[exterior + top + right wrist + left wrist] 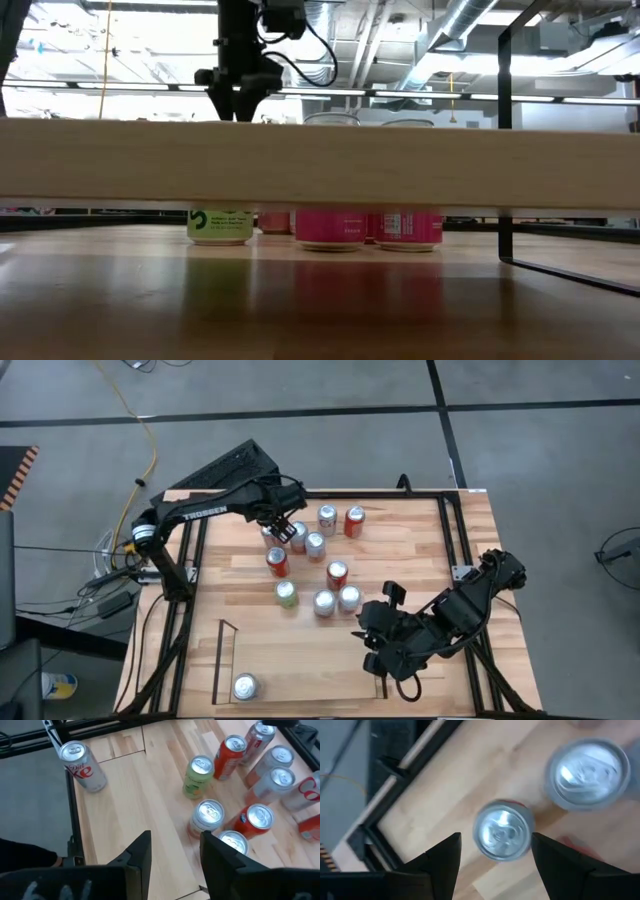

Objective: Place canned beverage on shelf
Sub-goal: Put the silver soda can on the shelf aligned with the other silver soda can

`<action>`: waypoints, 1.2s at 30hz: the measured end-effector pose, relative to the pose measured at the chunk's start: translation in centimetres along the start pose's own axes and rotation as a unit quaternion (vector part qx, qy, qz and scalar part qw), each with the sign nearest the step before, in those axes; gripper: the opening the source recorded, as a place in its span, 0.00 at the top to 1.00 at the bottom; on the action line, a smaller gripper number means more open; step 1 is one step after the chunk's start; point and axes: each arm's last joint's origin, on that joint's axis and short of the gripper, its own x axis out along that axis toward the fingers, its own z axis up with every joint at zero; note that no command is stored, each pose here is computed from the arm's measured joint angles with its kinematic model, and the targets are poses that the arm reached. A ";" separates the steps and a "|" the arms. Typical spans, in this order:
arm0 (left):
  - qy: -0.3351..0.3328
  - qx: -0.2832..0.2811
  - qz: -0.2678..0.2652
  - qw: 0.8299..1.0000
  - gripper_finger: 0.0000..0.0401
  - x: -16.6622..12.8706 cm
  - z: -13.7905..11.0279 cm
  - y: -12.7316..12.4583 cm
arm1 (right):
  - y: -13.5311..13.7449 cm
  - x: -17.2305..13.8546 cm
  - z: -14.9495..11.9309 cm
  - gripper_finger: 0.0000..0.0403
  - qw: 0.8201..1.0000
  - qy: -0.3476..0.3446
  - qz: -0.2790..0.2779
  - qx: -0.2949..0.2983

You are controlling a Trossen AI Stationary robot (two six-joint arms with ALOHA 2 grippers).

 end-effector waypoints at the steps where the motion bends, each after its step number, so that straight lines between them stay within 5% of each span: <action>1: 0.003 0.005 -0.006 1.000 0.42 0.1 -0.1 0.0 | 0.0 0.0 0.0 0.64 1.000 -0.001 -0.003 -0.001; 14: 0.001 -0.014 -0.048 0.999 0.25 -1.4 -0.4 2.3 | -0.3 -0.1 -0.1 0.64 0.999 -0.023 -0.040 -0.011; 36: 0.048 -0.025 -0.079 0.995 0.23 4.4 -2.5 1.7 | -0.9 0.3 0.3 0.64 0.998 -0.025 -0.057 -0.002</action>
